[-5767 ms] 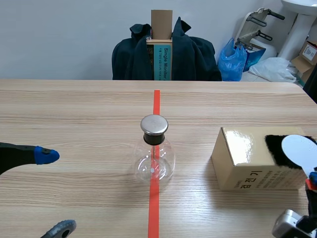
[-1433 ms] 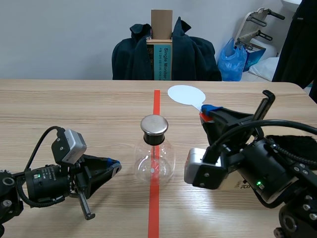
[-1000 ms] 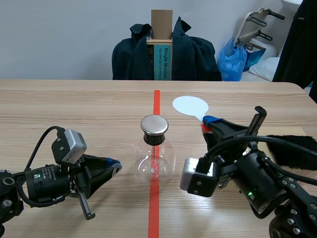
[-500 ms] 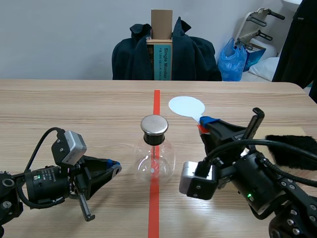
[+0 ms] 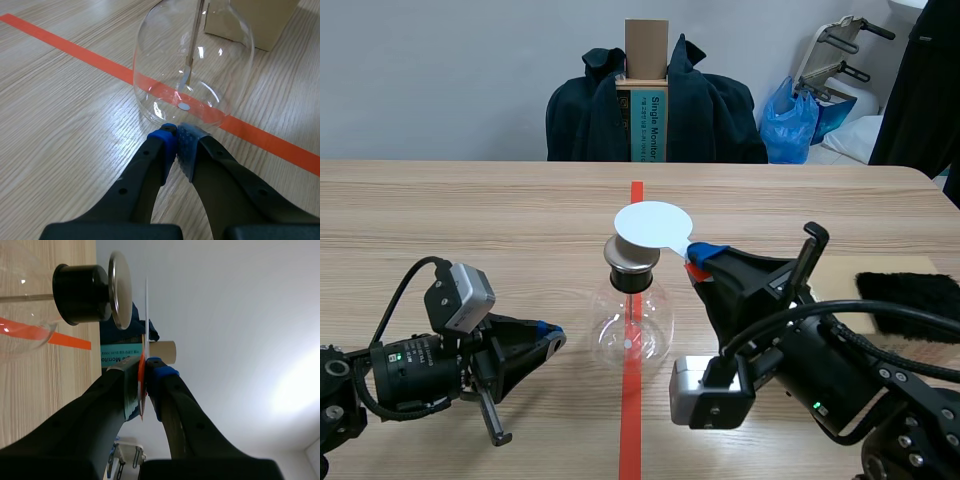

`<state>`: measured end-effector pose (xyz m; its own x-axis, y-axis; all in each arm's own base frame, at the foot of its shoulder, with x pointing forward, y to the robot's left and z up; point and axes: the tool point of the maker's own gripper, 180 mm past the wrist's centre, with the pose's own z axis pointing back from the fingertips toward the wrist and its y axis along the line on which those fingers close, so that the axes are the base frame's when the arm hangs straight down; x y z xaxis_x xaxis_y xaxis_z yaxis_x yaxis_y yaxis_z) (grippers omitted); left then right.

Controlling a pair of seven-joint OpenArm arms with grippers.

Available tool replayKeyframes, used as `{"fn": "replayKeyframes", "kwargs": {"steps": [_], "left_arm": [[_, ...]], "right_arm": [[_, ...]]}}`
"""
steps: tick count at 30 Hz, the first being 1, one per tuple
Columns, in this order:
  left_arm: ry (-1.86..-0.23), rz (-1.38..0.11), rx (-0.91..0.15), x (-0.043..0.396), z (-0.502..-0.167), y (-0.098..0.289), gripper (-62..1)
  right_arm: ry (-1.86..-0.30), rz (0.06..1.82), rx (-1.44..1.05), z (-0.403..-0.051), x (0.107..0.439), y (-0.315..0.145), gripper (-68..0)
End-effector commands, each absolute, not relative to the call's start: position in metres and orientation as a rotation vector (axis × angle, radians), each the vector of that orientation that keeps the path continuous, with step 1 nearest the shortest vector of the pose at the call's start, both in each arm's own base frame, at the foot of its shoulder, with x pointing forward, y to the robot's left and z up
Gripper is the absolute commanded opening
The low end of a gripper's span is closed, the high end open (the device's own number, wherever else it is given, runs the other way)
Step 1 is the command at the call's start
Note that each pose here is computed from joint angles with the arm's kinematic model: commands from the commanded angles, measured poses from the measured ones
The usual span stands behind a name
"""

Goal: Do the electroscope experiment.
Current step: 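Bring the plate to the electroscope and point at the metal foil, then move the plate toward and away from the electroscope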

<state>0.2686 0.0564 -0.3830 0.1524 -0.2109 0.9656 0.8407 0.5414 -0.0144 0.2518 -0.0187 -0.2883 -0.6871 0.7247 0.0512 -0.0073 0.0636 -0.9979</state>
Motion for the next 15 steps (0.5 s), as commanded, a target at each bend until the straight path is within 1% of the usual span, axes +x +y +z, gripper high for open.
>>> {"fn": "replayKeyframes", "kwargs": {"steps": [1, 15], "left_arm": [[-1.216, -0.831, -0.671, 0.2732, -0.3747, 0.0541, -58.2], [-1.216, -0.831, -0.671, 0.2732, -0.3747, 0.0541, -58.2]], "right_arm": [[-1.819, 1.673, -0.742, -0.2791, 0.2556, -0.0189, -66.7], [-1.865, 1.716, -0.693, -0.2788, 0.247, -0.0105, -66.7]]}}
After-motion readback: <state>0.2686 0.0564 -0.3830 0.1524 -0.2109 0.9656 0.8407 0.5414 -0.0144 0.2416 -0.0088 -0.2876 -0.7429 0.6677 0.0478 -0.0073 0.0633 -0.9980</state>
